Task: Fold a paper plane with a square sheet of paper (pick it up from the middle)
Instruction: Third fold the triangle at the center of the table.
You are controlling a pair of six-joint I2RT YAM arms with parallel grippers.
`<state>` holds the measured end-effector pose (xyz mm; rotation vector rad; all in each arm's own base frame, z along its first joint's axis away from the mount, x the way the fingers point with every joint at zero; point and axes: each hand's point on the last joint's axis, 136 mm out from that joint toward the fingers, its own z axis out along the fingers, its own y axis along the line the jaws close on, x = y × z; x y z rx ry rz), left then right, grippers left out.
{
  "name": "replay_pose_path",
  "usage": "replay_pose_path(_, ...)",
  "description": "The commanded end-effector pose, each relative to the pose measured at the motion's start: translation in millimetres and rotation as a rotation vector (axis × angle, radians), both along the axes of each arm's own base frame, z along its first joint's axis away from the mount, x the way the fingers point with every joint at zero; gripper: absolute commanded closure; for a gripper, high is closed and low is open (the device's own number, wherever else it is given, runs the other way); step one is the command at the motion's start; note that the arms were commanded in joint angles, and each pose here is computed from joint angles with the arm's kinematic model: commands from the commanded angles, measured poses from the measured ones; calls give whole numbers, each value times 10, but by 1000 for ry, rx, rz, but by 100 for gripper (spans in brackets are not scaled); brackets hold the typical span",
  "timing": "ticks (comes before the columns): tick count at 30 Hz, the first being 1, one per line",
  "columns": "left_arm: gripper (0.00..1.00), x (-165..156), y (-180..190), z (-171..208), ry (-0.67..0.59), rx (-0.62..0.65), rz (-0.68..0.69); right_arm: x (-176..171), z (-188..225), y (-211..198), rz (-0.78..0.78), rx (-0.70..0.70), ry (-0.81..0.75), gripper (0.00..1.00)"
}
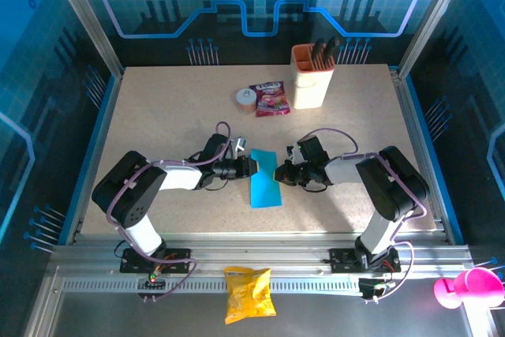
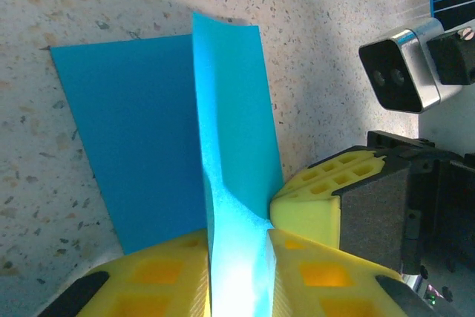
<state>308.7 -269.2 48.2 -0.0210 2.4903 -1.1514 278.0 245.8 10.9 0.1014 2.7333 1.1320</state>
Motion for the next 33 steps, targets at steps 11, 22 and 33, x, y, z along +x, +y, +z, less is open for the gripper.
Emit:
replay_pose_path(11, 95, -53, 44, -86, 5, 11, -29, -113, -219, -166, -7, -121, 92, 100)
replay_pose_path(22, 100, -78, 33, -56, 80, 1, -19, -31, 505, 10, 98, -94, -77, 96)
replay_pose_path(33, 100, -137, 58, -34, 236, -16, 4, -503, 586, 229, 296, -374, -257, 60)
